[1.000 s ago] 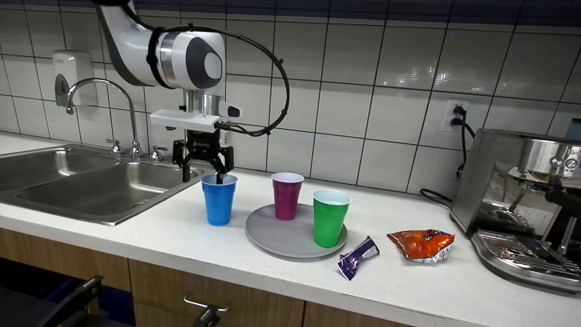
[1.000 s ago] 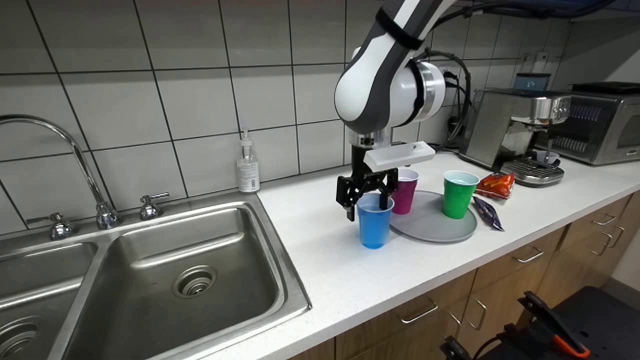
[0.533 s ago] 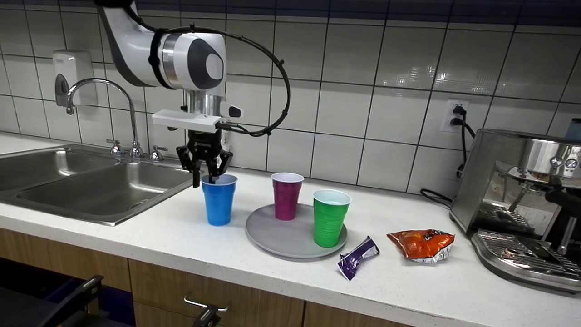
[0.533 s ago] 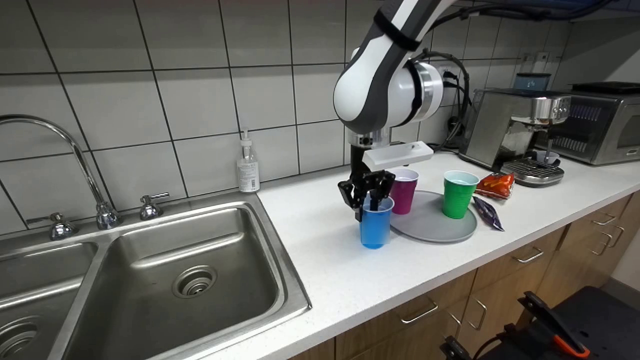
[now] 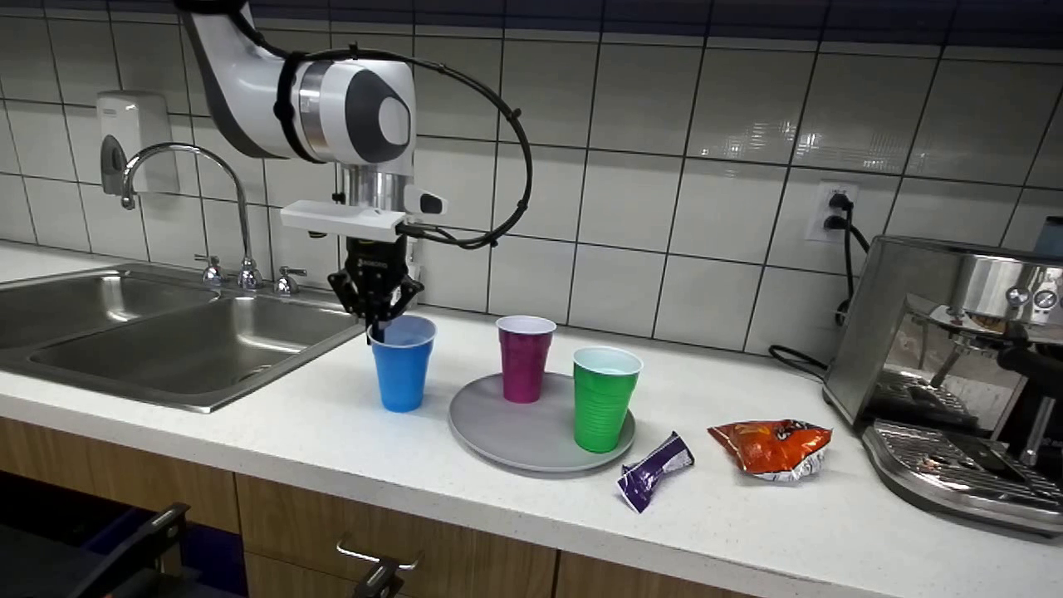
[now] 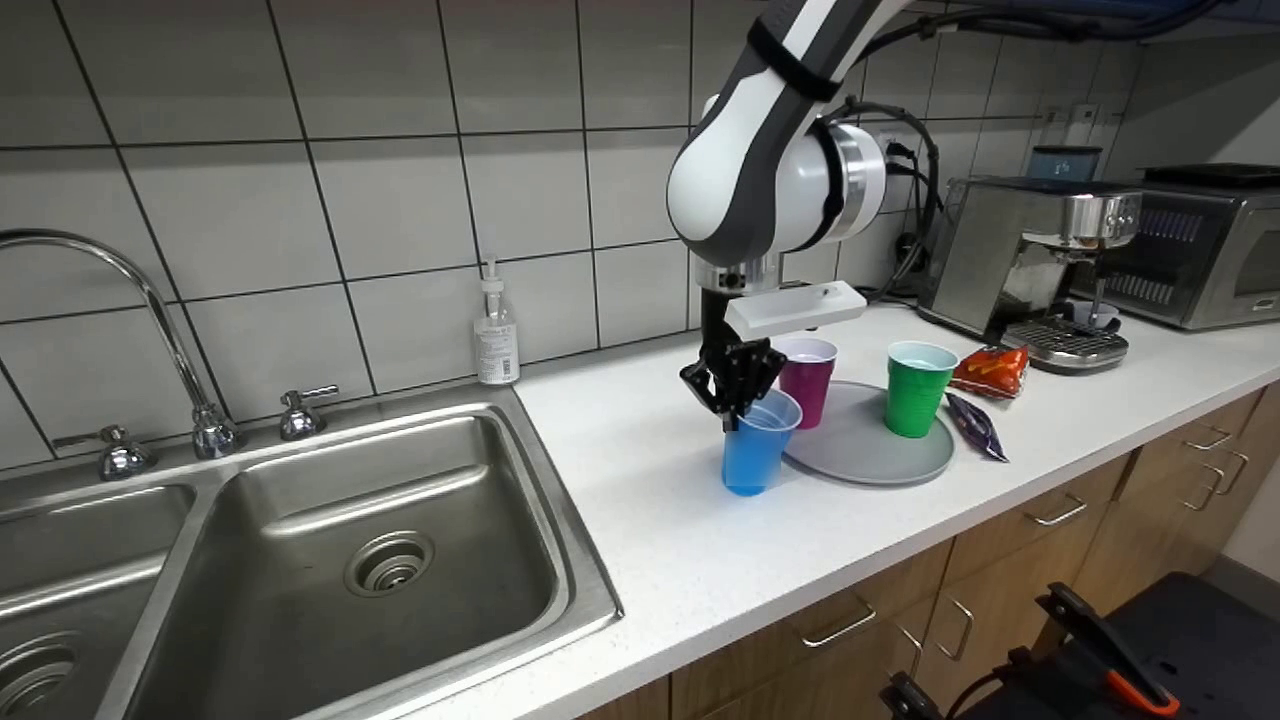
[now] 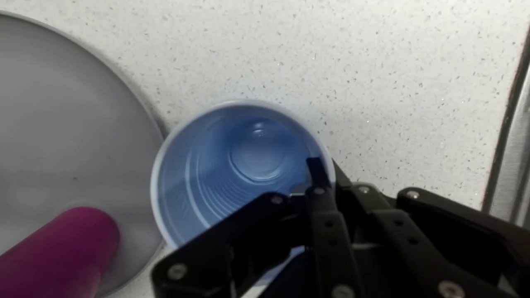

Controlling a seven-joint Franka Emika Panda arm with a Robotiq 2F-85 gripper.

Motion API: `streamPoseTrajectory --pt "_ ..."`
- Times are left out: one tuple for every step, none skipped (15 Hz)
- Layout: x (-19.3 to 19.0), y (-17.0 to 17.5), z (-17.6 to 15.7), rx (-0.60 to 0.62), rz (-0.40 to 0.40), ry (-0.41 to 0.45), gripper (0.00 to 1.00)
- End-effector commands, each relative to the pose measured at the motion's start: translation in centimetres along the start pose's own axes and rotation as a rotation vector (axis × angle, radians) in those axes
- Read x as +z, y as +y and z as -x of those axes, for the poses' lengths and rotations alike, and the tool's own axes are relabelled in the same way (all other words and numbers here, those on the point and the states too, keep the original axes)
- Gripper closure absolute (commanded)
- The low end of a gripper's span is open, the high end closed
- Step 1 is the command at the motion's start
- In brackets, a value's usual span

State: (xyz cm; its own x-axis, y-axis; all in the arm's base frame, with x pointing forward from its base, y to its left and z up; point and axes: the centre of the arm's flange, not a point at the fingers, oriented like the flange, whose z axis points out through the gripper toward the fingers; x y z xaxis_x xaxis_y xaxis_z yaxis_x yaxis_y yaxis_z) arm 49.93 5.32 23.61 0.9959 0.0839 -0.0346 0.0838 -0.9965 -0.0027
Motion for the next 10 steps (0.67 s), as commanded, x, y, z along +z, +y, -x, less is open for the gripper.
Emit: streamPoseTrajectory --pt "-0.6 -0.1 -0.2 0.008 0.017 -0.009 0.99" --pt "-0.9 -0.1 -0.1 0.004 0.017 0.001 0.99" --pt "-1.2 0.0 0.1 0.001 0.014 0.005 0.99" --pt "-1.4 0.0 0.2 -0.002 0.015 0.012 0.99" --pt "-1.7 0.0 0.3 -0.003 0.012 0.016 0.99" --pt "-2.0 0.1 0.4 -0.004 0.011 0.022 0.99" --pt "-2.3 0.1 0.5 -0.005 0.011 0.027 0.99" --pt "-2.6 0.2 0.6 -0.006 0.01 0.032 0.99" --pt "-2.9 0.3 0.7 -0.006 0.01 0.037 0.99" --pt "-3.2 0.3 0.8 -0.007 0.009 0.042 0.99"
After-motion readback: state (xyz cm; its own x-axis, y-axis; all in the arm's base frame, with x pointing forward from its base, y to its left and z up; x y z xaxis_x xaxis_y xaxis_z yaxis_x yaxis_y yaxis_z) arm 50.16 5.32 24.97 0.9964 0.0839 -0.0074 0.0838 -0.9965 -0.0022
